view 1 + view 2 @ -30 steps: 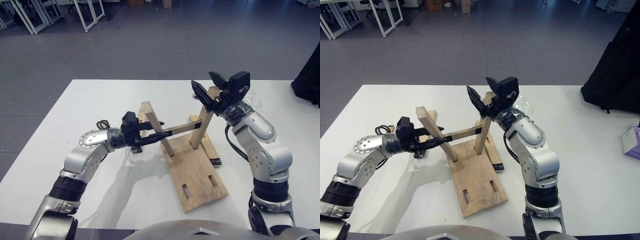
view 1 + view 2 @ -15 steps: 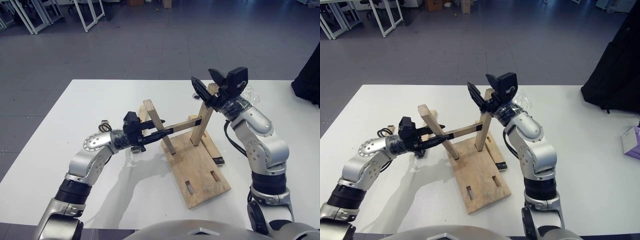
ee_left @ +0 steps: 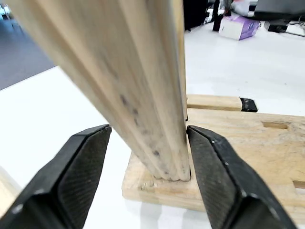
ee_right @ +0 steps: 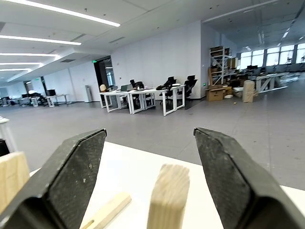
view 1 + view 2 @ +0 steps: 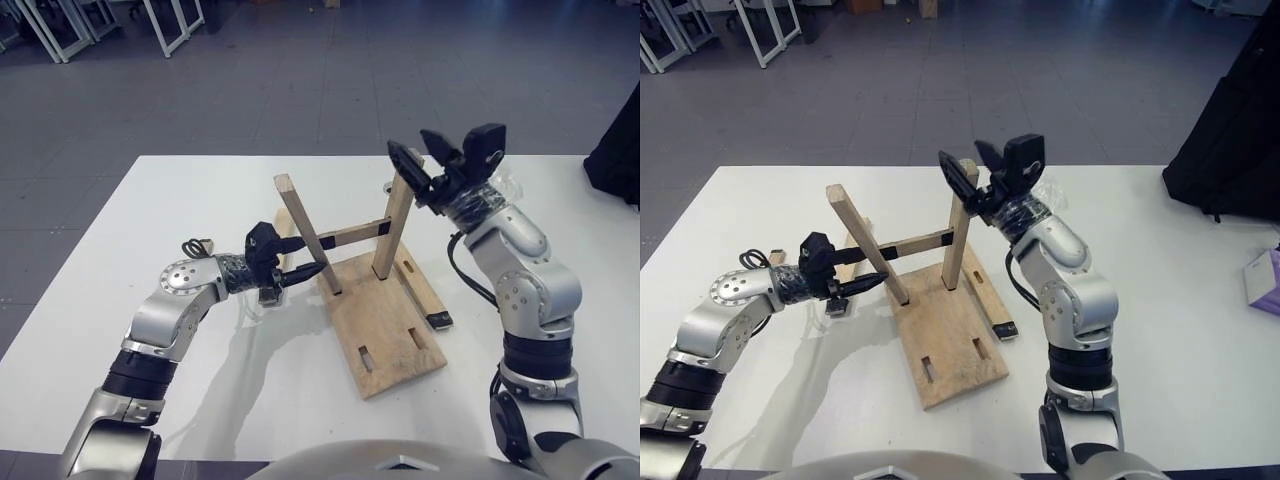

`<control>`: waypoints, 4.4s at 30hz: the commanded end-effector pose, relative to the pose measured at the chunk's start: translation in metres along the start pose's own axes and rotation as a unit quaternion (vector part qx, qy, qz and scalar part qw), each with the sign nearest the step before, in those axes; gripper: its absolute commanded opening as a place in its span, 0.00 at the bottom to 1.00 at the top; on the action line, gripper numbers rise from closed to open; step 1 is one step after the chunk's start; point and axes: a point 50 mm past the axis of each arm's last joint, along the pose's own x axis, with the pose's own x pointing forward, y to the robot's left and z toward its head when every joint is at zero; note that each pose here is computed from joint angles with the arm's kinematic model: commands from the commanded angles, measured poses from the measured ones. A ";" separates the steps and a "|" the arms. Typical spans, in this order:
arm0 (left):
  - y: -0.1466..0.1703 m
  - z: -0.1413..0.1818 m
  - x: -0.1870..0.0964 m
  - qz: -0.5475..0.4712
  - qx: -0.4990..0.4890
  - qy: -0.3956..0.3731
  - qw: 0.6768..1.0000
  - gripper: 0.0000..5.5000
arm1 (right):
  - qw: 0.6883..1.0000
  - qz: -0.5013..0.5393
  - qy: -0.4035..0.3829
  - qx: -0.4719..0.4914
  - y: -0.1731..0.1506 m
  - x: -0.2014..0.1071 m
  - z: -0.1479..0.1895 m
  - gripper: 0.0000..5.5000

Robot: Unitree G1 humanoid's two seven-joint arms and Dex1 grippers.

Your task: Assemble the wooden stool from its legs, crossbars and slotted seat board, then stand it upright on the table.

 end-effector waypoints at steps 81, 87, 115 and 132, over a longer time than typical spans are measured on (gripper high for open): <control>-0.004 -0.039 -0.093 0.263 -0.211 -0.207 0.918 0.08 | 0.984 -0.045 0.071 0.157 -0.025 -0.104 -0.062 0.61; -0.070 0.004 -0.105 -0.078 -0.368 -0.308 0.874 0.08 | 0.960 0.133 0.061 0.238 -0.007 -0.121 -0.044 0.61; -0.073 0.025 -0.036 -0.159 -0.292 -0.219 0.917 0.08 | 0.896 0.241 0.026 0.372 0.059 -0.060 -0.033 0.20; -0.059 0.008 -0.033 -0.082 -0.332 -0.197 0.919 0.31 | 0.898 0.247 -0.008 0.364 0.052 -0.062 -0.020 0.07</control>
